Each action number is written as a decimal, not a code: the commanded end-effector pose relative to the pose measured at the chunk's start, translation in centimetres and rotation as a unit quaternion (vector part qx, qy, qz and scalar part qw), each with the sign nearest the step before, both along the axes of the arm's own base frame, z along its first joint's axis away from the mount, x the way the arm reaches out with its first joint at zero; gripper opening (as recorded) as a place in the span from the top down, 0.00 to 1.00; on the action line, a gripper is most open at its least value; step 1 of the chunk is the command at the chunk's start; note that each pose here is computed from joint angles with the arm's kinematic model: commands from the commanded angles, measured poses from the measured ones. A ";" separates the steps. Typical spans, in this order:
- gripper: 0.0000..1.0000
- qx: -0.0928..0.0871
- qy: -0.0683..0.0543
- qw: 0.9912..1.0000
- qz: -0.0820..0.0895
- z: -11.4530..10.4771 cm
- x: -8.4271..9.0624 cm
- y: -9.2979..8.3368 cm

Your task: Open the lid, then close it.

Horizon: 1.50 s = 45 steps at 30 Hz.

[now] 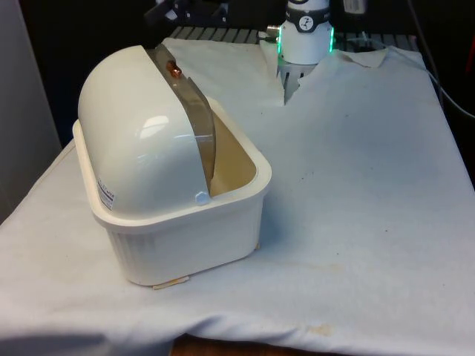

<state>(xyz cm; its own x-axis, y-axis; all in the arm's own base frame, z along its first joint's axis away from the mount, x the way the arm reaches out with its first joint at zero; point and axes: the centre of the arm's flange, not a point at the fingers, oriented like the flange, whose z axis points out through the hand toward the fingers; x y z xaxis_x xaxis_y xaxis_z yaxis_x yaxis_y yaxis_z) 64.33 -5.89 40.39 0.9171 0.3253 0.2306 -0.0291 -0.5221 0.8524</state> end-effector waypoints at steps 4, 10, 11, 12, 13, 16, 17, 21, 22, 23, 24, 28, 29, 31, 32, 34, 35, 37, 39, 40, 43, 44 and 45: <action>1.00 0.019 0.009 1.000 0.010 -0.2 0.3 0.1; 1.00 0.035 0.020 0.999 0.025 -0.3 0.7 0.5; 1.00 0.037 0.022 0.999 0.026 -0.2 0.7 0.5; 1.00 0.041 0.026 0.998 0.031 -0.2 0.8 0.7; 1.00 0.043 0.028 0.998 0.033 -0.2 0.8 0.7; 1.00 0.047 0.035 0.997 0.040 -0.1 0.8 0.8; 1.00 0.040 0.029 0.998 0.033 0.0 0.8 0.8; 1.00 0.050 0.050 0.996 0.049 -0.2 0.6 0.9; 1.00 0.051 0.052 0.996 0.051 -0.1 0.6 0.9; 1.00 0.052 0.056 0.996 0.052 -0.2 0.6 0.9; 1.00 0.054 0.058 0.995 0.053 -0.2 0.6 0.9; 1.00 0.060 0.070 0.994 0.059 -0.2 0.4 1.0; 1.00 0.062 0.073 0.994 0.060 -0.2 0.4 1.0; 1.00 0.066 0.079 0.993 0.061 -0.3 0.4 1.1; 1.00 0.068 0.082 0.992 0.062 -0.3 0.3 1.0; 1.00 0.073 0.088 0.992 0.063 -0.3 0.3 1.0; 1.00 0.065 0.085 0.993 0.057 -0.2 0.5 1.0; 1.00 0.076 0.094 0.991 0.065 -0.4 0.2 1.0; 1.00 0.083 0.103 0.989 0.066 -0.4 0.2 0.9; 1.00 0.085 0.107 0.988 0.067 -0.5 0.2 0.9; 1.00 0.089 0.115 0.987 0.066 0.0 0.3 0.2; 1.00 0.082 0.111 0.988 0.061 -0.2 0.4 0.5; 1.00 0.089 0.117 0.987 0.065 0.1 0.3 0.0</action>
